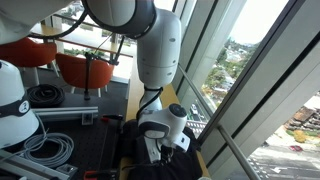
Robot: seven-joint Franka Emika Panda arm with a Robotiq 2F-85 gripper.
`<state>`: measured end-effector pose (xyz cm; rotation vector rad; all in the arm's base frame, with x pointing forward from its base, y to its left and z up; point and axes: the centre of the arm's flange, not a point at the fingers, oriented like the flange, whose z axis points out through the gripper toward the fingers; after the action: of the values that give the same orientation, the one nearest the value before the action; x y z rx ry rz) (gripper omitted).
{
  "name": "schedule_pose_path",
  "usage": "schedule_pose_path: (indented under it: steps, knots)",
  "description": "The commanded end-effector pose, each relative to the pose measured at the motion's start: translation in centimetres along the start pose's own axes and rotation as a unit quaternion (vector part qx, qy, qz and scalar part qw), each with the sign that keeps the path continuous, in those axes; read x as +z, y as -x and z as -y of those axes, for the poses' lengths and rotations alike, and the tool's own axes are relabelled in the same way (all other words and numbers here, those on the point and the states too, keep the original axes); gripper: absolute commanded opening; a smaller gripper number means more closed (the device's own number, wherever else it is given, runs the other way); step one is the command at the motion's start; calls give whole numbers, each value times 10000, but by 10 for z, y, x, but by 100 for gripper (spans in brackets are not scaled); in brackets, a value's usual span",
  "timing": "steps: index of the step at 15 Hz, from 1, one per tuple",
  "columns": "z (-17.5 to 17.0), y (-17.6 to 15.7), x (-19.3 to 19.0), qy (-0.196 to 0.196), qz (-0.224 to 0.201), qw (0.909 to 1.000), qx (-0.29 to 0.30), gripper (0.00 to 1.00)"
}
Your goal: Completely zip the fleece jacket up
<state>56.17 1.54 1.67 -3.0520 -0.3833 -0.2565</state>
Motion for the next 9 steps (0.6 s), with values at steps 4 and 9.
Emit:
schedule_pose_path:
  steps: [4,9]
  knots:
    - [55,-17,-1,-54,-113,9995,-300,2]
    - [80,-24,-3,-90,-142,9989,-446,2]
